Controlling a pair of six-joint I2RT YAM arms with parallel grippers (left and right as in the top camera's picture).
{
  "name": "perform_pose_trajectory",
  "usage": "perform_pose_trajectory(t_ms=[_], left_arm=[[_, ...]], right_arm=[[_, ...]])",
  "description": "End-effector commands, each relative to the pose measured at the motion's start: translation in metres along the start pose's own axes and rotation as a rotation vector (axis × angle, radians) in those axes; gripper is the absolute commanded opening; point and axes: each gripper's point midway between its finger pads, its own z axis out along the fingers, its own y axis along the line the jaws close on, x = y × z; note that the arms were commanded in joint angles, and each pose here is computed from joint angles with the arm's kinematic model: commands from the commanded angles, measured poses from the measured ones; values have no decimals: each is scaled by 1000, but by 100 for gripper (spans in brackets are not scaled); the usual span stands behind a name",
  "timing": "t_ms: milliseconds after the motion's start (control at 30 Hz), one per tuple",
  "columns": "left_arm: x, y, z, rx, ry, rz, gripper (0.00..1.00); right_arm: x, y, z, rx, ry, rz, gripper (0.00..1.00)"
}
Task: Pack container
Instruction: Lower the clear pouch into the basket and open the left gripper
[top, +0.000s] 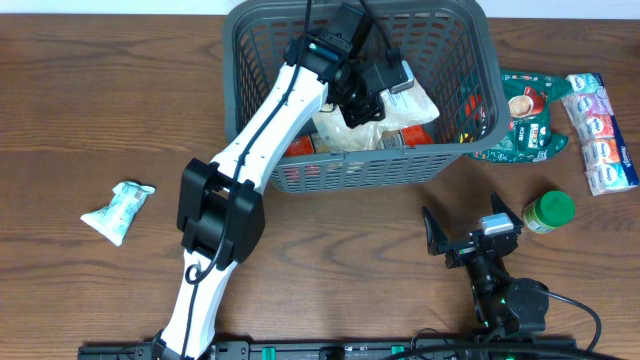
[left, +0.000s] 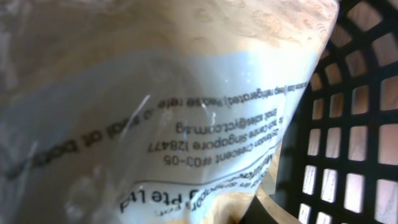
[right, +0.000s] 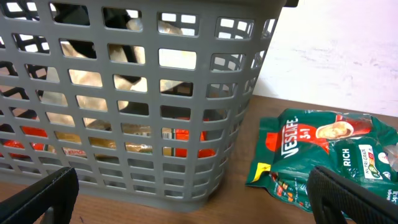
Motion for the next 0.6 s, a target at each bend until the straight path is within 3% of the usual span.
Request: perform_pose_trajectory(t_ms=[0,33,300,400,567], left_arm=[[5,9,-4,-46,30,9,82],[7,11,-4,-60,39,2,98],[-9,15,-27,-118,-1,14,98],[-36,20,-64,-193,-96,46,98],[-76,28,-167,-358,-301,-9,98]], right_arm=[[1,2,0,-9,-1,8,99],[1,2,0,-9,-1,8,99],[1,2,0,-9,-1,8,99],[1,2,0,-9,-1,8,99],[1,2,0,-9,-1,8,99]])
